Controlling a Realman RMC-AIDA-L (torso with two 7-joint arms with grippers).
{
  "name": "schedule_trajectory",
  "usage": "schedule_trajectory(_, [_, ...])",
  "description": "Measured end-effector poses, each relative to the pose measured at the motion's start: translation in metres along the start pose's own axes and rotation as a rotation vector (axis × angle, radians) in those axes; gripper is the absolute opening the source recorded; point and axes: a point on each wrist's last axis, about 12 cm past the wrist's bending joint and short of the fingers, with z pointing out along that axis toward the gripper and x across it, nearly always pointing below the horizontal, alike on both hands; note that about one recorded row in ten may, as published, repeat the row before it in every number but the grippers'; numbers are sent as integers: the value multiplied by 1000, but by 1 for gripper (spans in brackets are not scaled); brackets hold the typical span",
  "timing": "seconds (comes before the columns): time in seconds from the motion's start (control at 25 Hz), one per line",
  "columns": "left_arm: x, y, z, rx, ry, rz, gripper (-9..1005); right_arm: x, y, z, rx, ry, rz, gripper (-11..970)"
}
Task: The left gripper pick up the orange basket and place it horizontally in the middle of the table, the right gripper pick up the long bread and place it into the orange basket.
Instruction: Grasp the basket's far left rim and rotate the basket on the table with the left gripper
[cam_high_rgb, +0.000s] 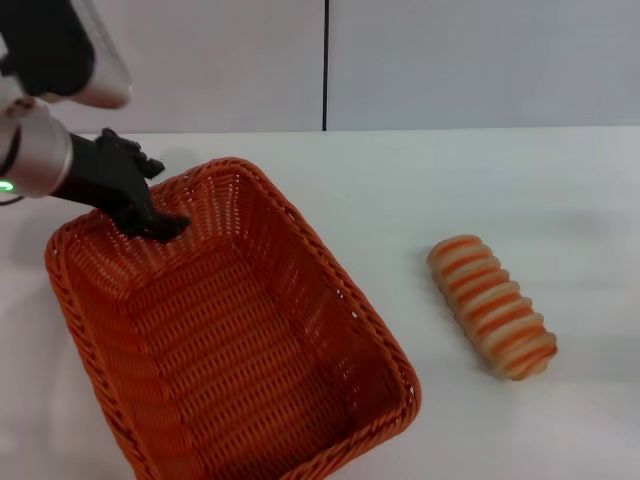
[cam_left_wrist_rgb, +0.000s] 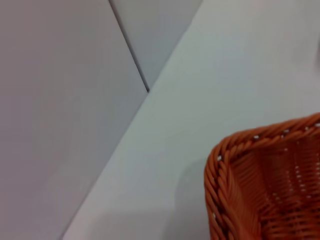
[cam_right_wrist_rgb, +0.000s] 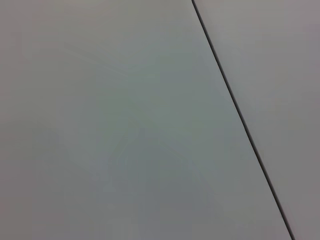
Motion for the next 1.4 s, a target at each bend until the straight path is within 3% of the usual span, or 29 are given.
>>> schedule_trajectory(0.2, [-3, 0, 12, 9, 48, 34, 725, -1, 0, 6, -6, -1, -3, 609])
schedule_trajectory(0.48, [-7, 4, 12, -6, 88, 67, 723, 1, 0, 12, -4, 9, -4, 609])
schedule_trajectory(0.8, [-9, 0, 15, 44, 169, 109, 721, -1, -1, 13, 4, 0, -6, 609])
schedule_trajectory(1.04, [-11, 0, 9, 44, 177, 111, 476, -1, -1, 13, 4, 0, -7, 610])
schedule_trajectory(1.2, [-16, 2, 8, 10, 174, 19, 334, 0, -1, 11, 5, 2, -8, 610])
schedule_trajectory(1.28, [-18, 4, 8, -5, 173, -23, 309, 0, -1, 11, 7, 2, -8, 610])
schedule_trajectory(1.4, [-23, 12, 8, -62, 180, -273, 280, 0, -2, 10, 13, 1, -8, 610])
